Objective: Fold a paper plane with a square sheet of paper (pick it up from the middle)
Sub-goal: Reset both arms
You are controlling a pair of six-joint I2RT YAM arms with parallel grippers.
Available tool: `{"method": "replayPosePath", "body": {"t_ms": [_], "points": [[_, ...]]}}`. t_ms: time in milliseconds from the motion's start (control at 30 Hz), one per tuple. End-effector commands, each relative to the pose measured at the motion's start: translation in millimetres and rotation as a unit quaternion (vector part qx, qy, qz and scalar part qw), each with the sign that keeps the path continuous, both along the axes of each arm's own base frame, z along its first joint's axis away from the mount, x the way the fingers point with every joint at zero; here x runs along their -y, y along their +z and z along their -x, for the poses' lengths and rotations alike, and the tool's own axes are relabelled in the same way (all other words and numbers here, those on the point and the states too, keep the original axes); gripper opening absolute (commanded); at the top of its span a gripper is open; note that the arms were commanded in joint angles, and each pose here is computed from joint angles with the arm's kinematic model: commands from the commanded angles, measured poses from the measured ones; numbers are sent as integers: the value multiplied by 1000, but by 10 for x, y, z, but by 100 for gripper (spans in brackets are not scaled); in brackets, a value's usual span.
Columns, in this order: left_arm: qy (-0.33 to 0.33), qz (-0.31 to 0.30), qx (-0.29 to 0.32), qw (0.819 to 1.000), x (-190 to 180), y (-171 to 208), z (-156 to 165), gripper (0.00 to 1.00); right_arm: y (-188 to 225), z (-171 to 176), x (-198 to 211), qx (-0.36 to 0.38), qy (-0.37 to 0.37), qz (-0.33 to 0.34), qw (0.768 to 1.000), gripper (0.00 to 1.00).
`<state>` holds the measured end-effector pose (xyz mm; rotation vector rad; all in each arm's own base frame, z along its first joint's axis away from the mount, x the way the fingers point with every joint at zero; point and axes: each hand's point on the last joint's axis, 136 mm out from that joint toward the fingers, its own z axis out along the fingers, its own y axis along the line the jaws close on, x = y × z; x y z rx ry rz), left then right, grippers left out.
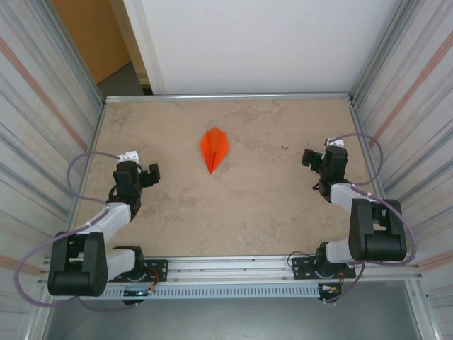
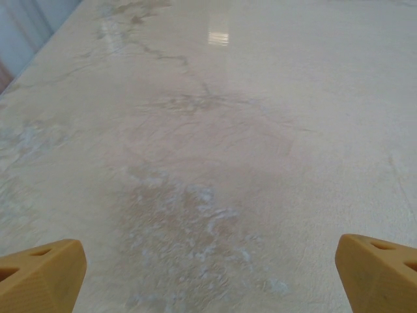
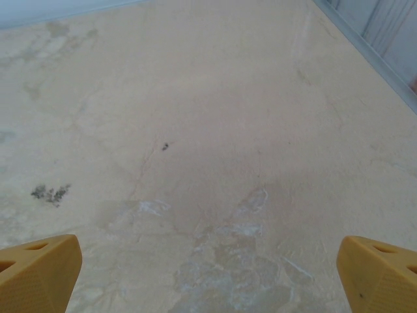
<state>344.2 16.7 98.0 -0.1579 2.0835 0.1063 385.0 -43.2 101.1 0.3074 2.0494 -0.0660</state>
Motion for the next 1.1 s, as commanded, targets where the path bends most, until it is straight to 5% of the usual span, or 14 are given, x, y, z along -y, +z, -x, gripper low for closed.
{"method": "replayPosePath", "body": {"t_ms": [0, 267, 1067], "points": [[-66, -21, 68, 995, 143, 207, -204, 99, 24, -12, -29, 51, 37, -27, 998, 99], [-92, 3, 91, 992, 136, 192, -348, 99, -119, -107, -232, 38, 94, -22, 995, 99], [-106, -29, 59, 992, 266, -71, -510, 99, -208, -116, -279, 33, 91, 0, 995, 99]]}}
